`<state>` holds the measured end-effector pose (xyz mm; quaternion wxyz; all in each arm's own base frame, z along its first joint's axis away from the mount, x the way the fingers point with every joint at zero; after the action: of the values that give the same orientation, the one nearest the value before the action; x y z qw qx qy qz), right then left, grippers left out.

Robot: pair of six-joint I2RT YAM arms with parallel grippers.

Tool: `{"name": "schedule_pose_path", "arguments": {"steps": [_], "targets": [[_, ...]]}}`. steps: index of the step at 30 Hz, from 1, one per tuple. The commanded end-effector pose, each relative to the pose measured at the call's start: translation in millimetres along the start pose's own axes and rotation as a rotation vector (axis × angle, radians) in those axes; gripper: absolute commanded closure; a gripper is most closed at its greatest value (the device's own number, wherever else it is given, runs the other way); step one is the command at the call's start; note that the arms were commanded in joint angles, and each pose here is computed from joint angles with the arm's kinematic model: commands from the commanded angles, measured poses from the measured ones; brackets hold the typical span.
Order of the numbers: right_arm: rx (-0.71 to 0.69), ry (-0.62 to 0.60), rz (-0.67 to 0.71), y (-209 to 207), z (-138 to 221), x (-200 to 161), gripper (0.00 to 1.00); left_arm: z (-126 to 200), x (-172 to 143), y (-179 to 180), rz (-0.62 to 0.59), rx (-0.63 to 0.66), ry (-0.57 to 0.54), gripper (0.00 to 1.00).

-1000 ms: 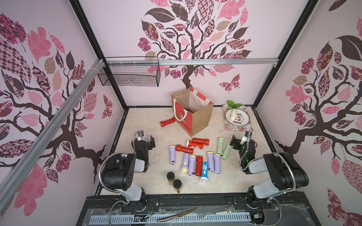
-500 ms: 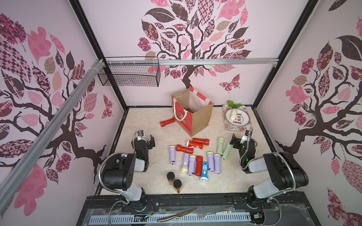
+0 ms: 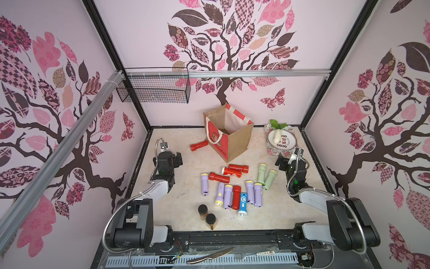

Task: Put the flashlights into the tote bags
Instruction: Pick up the flashlight from the center of the board.

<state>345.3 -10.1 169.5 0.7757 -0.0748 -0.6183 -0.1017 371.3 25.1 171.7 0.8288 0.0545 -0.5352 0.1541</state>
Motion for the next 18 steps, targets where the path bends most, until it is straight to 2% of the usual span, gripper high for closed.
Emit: {"name": "schedule_pose_path", "arguments": {"steps": [1,4,7,10,13,18], "targets": [[-0.083,0.141,-0.079,-3,1,7,0.0,14,-11,-1,0.074,0.015,0.23,0.02],[-0.115,0.333,-0.065,3,-6,2,0.01,25,3,-12,0.143,-0.021,0.334,0.02],[-0.075,0.406,-0.068,16,-4,7,0.0,27,15,-38,0.167,-0.165,0.434,0.02],[-0.028,0.472,-0.123,28,-1,2,0.0,20,21,-66,0.173,-0.336,0.478,0.02],[0.055,0.552,-0.088,50,3,2,0.0,5,26,-73,0.155,-0.346,0.499,0.02],[0.174,0.6,-0.053,70,21,12,0.0,-28,32,-92,0.145,-0.391,0.541,0.02]]}}
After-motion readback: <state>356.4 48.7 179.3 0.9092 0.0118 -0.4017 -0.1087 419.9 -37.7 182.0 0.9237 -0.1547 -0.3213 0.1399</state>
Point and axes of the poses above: each gripper's point midway between its finger pads, its own z axis back along the fingers, its own y axis along the line the jaws close on, x = y × z, the point moved 4 cm from there along z, back along the fingers, and after that the axes turned 7 degrees about z, right-handed, at the moved point
